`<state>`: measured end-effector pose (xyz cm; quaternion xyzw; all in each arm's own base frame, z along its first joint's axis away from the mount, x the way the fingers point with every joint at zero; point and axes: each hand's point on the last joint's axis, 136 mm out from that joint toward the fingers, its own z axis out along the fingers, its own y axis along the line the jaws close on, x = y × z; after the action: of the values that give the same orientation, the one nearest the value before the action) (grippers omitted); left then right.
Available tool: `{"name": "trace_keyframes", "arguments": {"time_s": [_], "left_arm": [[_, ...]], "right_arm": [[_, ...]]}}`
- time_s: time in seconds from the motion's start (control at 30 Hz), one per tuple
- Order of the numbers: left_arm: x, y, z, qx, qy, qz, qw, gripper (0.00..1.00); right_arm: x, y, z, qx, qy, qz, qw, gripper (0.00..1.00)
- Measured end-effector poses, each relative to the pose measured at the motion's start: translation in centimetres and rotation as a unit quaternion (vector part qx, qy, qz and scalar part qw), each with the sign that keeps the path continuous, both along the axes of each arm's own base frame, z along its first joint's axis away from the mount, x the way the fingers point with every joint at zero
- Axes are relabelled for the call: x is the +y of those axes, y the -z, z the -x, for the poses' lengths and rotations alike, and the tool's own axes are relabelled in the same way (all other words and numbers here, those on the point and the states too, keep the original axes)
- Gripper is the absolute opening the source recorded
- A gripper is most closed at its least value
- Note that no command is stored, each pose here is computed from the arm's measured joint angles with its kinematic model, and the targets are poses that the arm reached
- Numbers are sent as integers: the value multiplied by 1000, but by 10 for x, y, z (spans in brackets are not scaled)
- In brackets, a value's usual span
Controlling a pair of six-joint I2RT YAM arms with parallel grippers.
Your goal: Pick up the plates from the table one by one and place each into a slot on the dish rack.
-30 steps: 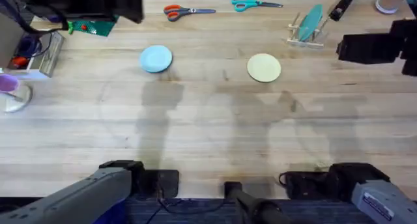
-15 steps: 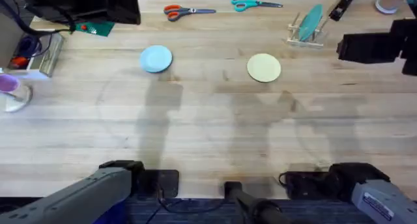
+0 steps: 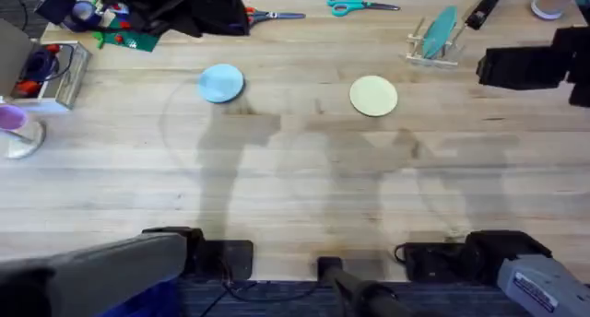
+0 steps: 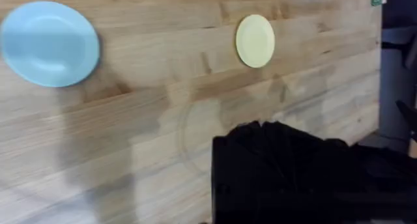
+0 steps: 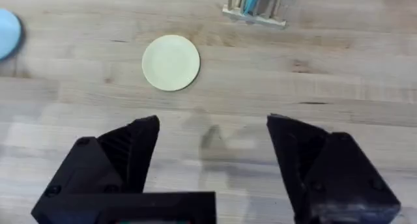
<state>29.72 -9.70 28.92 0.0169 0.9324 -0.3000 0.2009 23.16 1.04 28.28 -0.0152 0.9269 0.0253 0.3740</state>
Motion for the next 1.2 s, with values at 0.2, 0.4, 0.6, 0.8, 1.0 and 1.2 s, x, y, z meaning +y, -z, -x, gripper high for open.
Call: {"name": "trace_keyframes", "arguments": {"time_s": [0.2,0.4,0.6,0.8,1.0,1.2], "left_arm": [[-24,21,-16,22,47,16,999,43],[-64,50,-31,37,106,20,993,43],[-105,79,-43,48,157,36,986,42],[-136,98,-48,59,187,54,979,42],[-164,115,-51,66,206,68,974,41],[-194,129,-56,67,211,80,972,41]], "right_arm": [[0,0,0,0,0,0,1000,993],[0,0,0,0,0,0,1000,993],[0,1,1,2,0,0,1000,994],[0,1,1,2,0,0,1000,995],[0,1,1,2,0,0,1000,995],[0,1,1,2,0,0,1000,995]]}}
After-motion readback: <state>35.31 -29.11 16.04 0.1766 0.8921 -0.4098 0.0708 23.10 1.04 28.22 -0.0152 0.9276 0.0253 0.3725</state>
